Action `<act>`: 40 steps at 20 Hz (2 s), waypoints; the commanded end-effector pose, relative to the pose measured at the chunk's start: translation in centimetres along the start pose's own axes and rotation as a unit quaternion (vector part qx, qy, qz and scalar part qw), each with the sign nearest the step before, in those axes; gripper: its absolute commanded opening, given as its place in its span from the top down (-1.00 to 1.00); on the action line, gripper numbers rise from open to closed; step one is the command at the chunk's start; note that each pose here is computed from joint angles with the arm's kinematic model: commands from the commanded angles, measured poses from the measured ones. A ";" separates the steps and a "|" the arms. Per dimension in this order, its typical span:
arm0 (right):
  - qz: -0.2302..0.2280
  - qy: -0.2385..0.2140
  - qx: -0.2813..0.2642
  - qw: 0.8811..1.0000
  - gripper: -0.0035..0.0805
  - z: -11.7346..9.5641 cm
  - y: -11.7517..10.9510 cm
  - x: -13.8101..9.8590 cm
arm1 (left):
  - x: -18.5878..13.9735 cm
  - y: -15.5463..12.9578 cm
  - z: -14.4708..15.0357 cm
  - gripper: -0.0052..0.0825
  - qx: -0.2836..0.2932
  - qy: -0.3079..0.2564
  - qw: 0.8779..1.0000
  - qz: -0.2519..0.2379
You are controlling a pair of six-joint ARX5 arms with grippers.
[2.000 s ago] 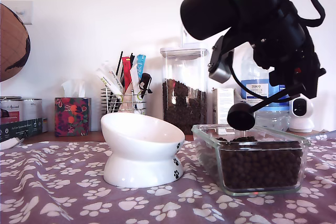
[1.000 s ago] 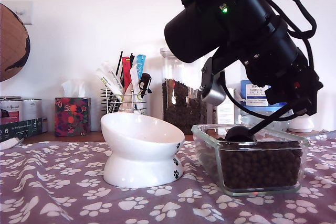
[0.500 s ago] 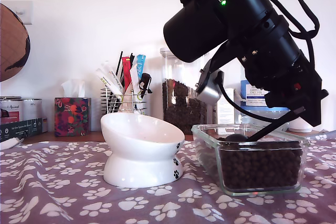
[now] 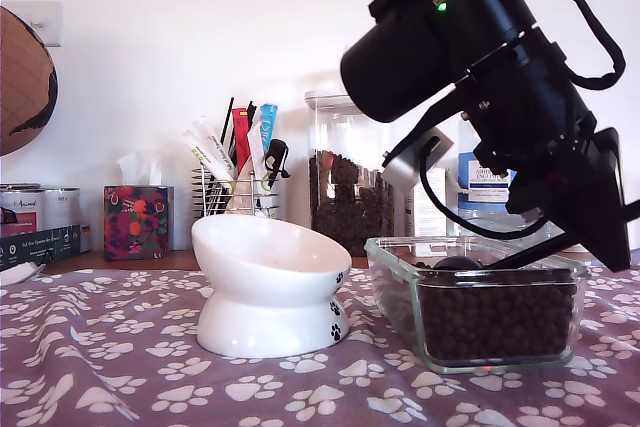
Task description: Measure one spoon of cat food and pour it into the food bowl
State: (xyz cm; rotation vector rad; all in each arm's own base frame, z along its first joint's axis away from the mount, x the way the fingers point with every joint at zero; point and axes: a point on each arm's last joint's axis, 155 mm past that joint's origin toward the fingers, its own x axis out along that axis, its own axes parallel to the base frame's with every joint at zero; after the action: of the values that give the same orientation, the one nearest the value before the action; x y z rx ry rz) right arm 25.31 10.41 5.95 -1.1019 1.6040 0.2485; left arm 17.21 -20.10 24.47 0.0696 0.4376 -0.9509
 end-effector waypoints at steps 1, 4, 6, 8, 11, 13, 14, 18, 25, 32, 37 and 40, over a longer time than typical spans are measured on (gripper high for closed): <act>0.020 0.007 0.009 1.000 0.95 -0.3 0.4 0.1 | 0.1 0.0 -0.4 0.93 -0.003 0.002 1.000 -0.002; 0.041 -0.006 0.015 0.999 0.95 0.3 0.8 -0.4 | 0.1 0.0 -0.4 0.93 -0.003 0.002 1.000 -0.001; 0.048 -0.019 0.016 0.999 0.95 0.9 0.7 -1.1 | 0.1 0.0 -0.4 0.93 -0.003 0.003 1.000 -0.002; 0.054 -0.033 0.021 0.998 0.95 1.5 0.6 -1.8 | 0.1 0.0 -0.4 0.93 -0.003 0.002 1.000 -0.002; 0.063 -0.046 0.025 0.997 0.95 2.0 0.5 -2.6 | 0.1 0.0 -0.4 0.93 -0.003 0.003 1.000 -0.002; 0.069 -0.044 0.031 0.996 0.95 1.9 0.4 -2.4 | 0.1 0.0 -0.6 0.93 -0.004 0.007 1.000 -0.002; 0.078 -0.044 0.034 0.995 0.95 1.9 0.5 -2.4 | 0.1 0.0 -0.8 0.93 -0.006 0.010 1.000 -0.002; 0.125 -0.041 0.063 0.989 0.95 1.7 0.6 -1.9 | 0.1 0.0 -1.4 0.93 -0.010 0.023 1.000 -0.002; 0.244 -0.046 0.109 0.963 0.95 1.6 1.3 -1.7 | 0.1 0.0 -1.7 0.93 -0.011 0.028 1.000 -0.001; 0.231 -0.041 0.118 0.965 0.95 1.2 0.1 -1.0 | 0.1 0.0 -1.6 0.93 -0.011 0.027 1.000 -0.001; 0.074 -0.046 0.061 0.994 0.95 1.8 -2.0 -1.2 | 0.1 -0.1 -1.6 0.93 -0.011 0.027 1.000 -0.002; -0.026 -0.048 0.026 0.998 0.95 2.3 -3.7 -1.9 | 0.1 -0.1 -1.7 0.93 -0.011 0.028 1.000 -0.002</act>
State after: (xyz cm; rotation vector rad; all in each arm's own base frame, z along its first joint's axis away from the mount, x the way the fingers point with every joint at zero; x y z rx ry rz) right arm 29.07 11.39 7.93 -1.0159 1.5069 0.2516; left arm 16.72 -19.74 23.24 0.0785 0.4959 -0.9466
